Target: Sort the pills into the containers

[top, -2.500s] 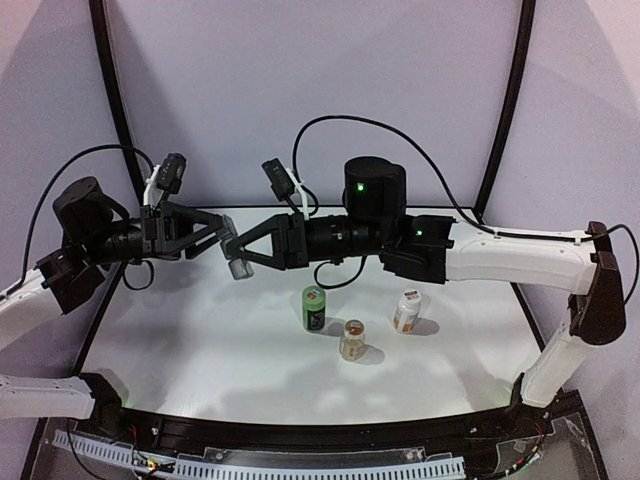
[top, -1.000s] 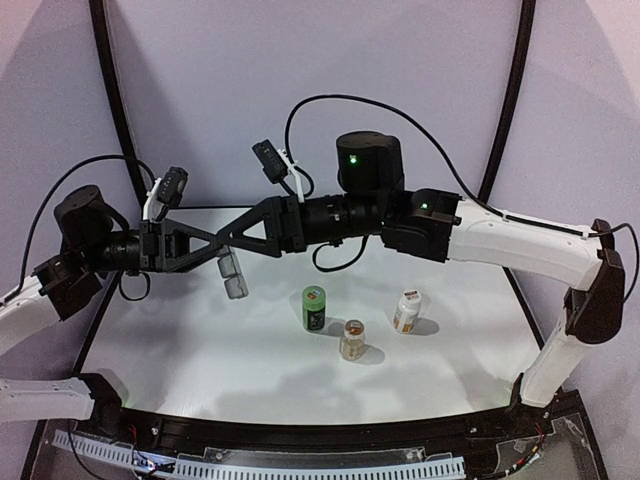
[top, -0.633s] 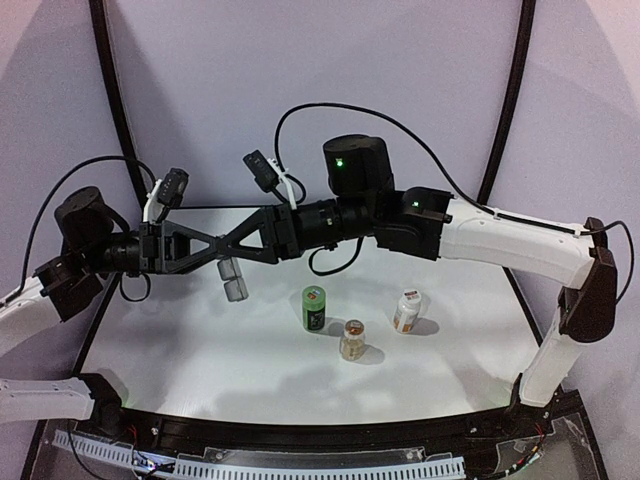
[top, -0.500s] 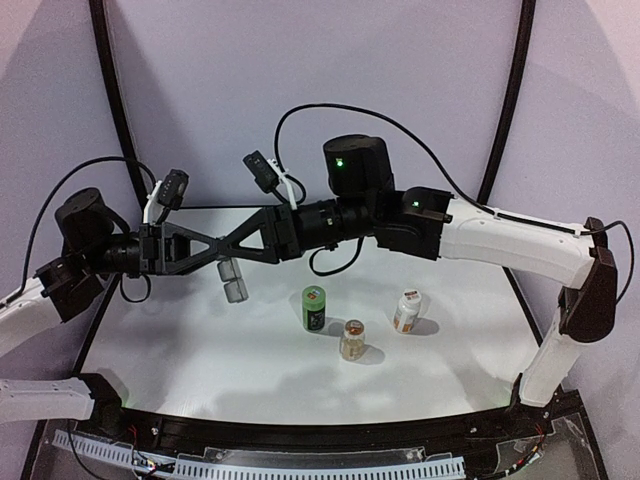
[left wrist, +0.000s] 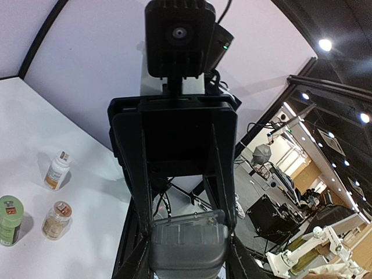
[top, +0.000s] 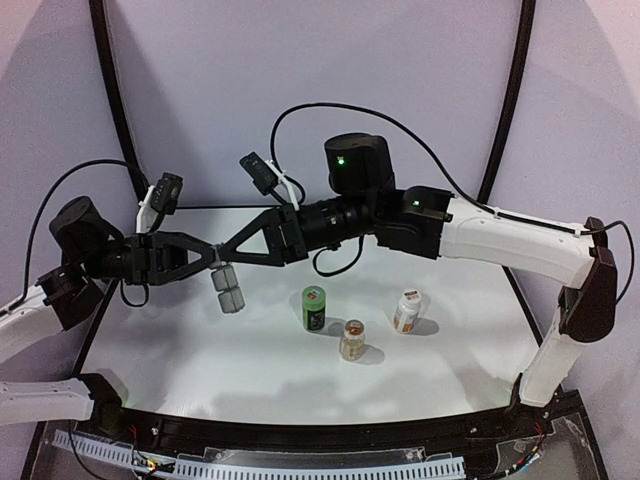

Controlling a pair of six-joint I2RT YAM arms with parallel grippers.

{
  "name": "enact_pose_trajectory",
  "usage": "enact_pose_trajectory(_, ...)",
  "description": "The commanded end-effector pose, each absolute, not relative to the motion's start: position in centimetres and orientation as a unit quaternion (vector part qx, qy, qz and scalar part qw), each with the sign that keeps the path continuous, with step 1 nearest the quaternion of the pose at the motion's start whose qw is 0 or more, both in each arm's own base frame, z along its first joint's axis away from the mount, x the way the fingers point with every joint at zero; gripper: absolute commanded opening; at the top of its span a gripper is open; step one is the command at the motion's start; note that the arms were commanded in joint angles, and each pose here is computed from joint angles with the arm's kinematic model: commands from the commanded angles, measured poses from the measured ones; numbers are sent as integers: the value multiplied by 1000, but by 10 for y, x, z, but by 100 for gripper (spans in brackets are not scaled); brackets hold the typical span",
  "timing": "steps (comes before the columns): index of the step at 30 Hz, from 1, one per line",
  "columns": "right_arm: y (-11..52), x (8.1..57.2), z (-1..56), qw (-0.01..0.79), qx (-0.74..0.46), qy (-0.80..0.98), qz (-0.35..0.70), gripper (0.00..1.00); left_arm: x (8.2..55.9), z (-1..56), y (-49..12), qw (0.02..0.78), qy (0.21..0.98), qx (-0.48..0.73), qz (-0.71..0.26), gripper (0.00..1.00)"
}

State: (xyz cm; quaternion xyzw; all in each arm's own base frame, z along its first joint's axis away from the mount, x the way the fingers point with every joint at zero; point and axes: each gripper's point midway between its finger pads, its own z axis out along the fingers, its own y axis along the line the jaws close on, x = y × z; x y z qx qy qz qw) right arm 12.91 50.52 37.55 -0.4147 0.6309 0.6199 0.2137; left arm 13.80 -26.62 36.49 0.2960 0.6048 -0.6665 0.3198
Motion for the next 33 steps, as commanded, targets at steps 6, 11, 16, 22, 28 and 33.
enact_pose_trajectory(6, 485, 98, 402, 176, -484, 541, 665, 32, 105, 383, -252, 362, 531, 359, -677, 1)
enact_pose_trajectory(11, 478, 128, 389, 191, -452, 584, 647, 45, 97, 387, -248, 375, 513, 371, -678, 1)
enact_pose_trajectory(16, 470, 163, 376, 221, -409, 638, 614, 71, 95, 390, -245, 384, 510, 370, -675, 1)
enact_pose_trajectory(22, 462, 185, 366, 267, -387, 685, 557, 83, 101, 391, -246, 390, 518, 359, -671, 1)
enact_pose_trajectory(28, 456, 166, 383, 293, -419, 643, 570, 96, 124, 382, -249, 409, 565, 320, -641, 1)
enact_pose_trajectory(33, 469, 128, 391, 343, -482, 596, 542, 96, 136, 377, -251, 416, 581, 307, -628, 1)
